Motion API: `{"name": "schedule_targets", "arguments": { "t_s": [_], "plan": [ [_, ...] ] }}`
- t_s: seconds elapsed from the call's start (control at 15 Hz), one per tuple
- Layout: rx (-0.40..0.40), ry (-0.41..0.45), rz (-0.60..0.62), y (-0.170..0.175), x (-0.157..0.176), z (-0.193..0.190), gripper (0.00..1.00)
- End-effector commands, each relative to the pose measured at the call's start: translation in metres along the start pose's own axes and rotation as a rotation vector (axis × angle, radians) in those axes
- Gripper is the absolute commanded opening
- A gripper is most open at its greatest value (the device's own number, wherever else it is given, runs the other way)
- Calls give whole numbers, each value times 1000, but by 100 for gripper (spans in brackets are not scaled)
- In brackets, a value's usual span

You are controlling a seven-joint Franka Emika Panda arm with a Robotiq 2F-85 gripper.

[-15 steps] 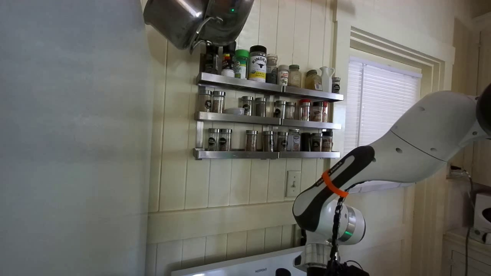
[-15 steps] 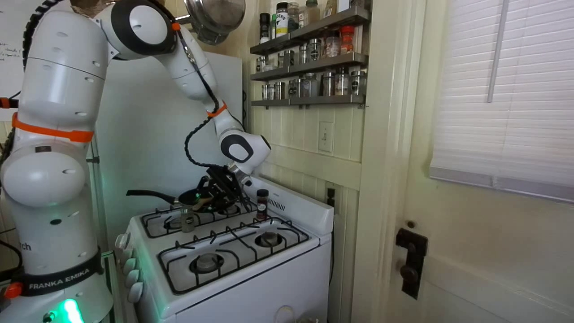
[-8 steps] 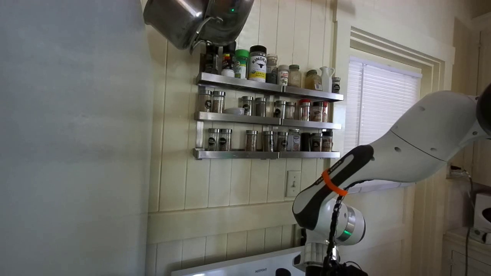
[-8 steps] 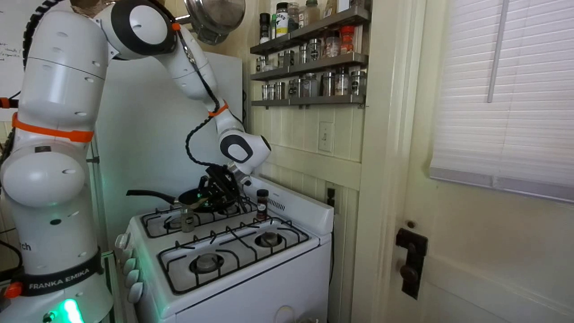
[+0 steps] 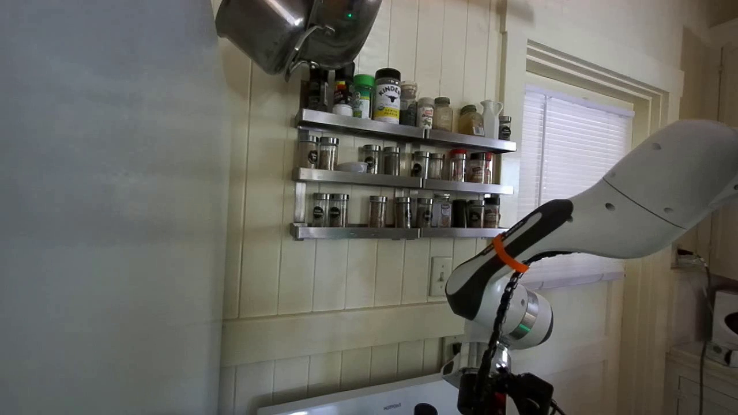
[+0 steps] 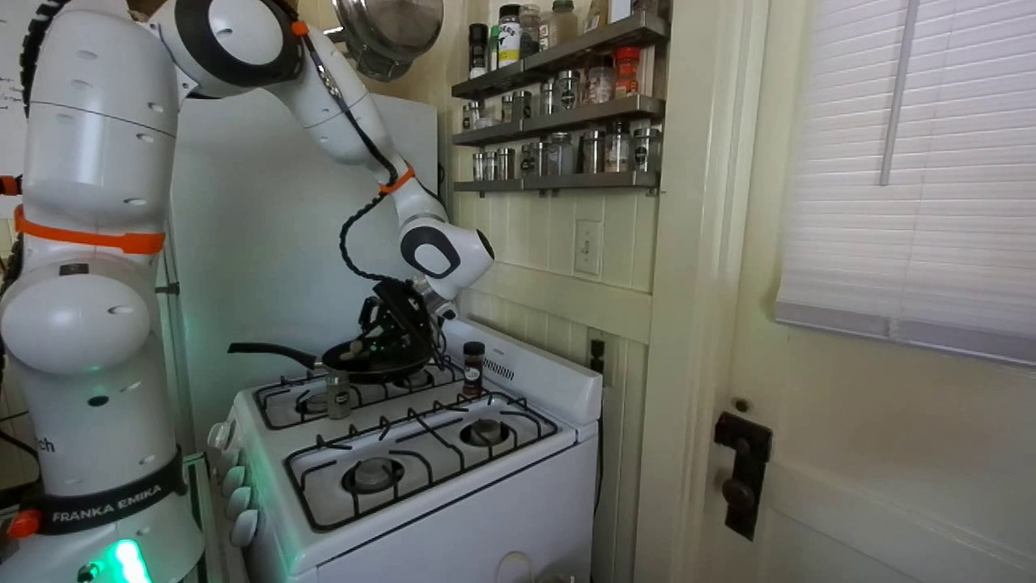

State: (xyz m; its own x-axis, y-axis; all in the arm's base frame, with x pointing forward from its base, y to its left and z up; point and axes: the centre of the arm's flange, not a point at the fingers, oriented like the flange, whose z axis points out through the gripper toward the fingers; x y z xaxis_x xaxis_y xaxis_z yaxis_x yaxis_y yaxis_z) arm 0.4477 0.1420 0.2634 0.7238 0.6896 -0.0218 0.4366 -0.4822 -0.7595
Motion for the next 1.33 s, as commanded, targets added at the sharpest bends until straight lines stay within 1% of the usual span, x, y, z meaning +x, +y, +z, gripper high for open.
{"name": "schedule_targets", "arguments": {
  "t_s": [0.0,0.27,0.53,0.73,0.87,1.13,1.27],
  "plan": [
    [26,9,-2,-17,-9,-17,5],
    [30,16,6,-15,-15,-24,5],
    [-12,33,16,10,-23,-12,5],
    [-70,93,13,30,-25,-3,5],
    [-95,116,15,40,-25,1,5],
    [-125,141,21,51,-24,7,5],
    [-122,152,20,53,-21,7,5]
  ]
}}
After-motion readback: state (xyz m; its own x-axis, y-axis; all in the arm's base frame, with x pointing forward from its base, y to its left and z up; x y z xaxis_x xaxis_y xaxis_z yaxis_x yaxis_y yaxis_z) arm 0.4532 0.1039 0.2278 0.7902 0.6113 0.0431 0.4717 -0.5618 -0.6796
